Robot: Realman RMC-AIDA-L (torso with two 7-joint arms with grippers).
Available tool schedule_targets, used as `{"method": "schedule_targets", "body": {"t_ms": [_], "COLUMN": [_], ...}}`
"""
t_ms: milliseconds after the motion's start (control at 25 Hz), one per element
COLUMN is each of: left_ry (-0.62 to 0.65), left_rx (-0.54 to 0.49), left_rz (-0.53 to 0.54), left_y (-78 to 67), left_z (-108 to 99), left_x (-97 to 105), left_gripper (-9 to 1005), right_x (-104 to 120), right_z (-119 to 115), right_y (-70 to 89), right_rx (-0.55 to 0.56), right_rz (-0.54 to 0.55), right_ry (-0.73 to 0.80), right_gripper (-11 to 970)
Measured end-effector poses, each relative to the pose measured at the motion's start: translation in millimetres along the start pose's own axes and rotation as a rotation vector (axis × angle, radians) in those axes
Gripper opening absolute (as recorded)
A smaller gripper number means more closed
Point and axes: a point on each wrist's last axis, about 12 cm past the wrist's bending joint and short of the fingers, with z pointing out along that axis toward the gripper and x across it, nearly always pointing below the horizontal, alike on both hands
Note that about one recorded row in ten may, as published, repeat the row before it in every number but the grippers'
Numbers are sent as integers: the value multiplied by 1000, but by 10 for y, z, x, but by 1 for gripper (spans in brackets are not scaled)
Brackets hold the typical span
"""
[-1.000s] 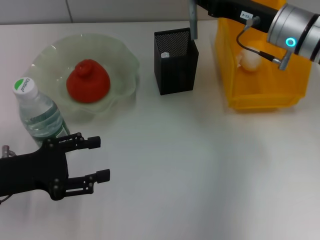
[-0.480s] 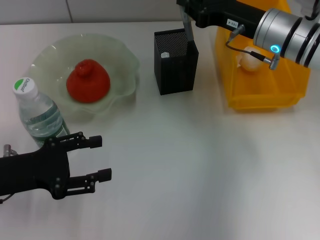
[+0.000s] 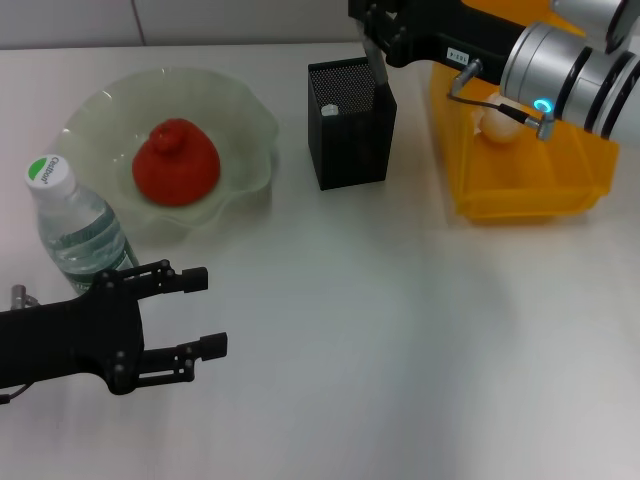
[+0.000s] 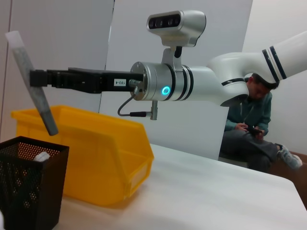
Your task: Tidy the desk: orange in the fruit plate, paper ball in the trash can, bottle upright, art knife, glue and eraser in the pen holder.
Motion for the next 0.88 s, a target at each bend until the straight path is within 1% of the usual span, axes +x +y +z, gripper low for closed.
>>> {"method": "schedule_targets", "body": {"t_ms": [320, 880], "left_ry": [-7, -9], "left_rx": [-5, -4], "left_rz": [1, -5], "left_y": [8, -5], "left_z": [8, 4], "left_x": [-9, 0], "left_gripper": [770, 770], "right_x": [19, 56], "right_z": [15, 70], "right_y": [-6, 38], "right_rx": [12, -6], "right_rz": [-19, -40], "right_ry": [15, 55], "right_gripper": [123, 235]}}
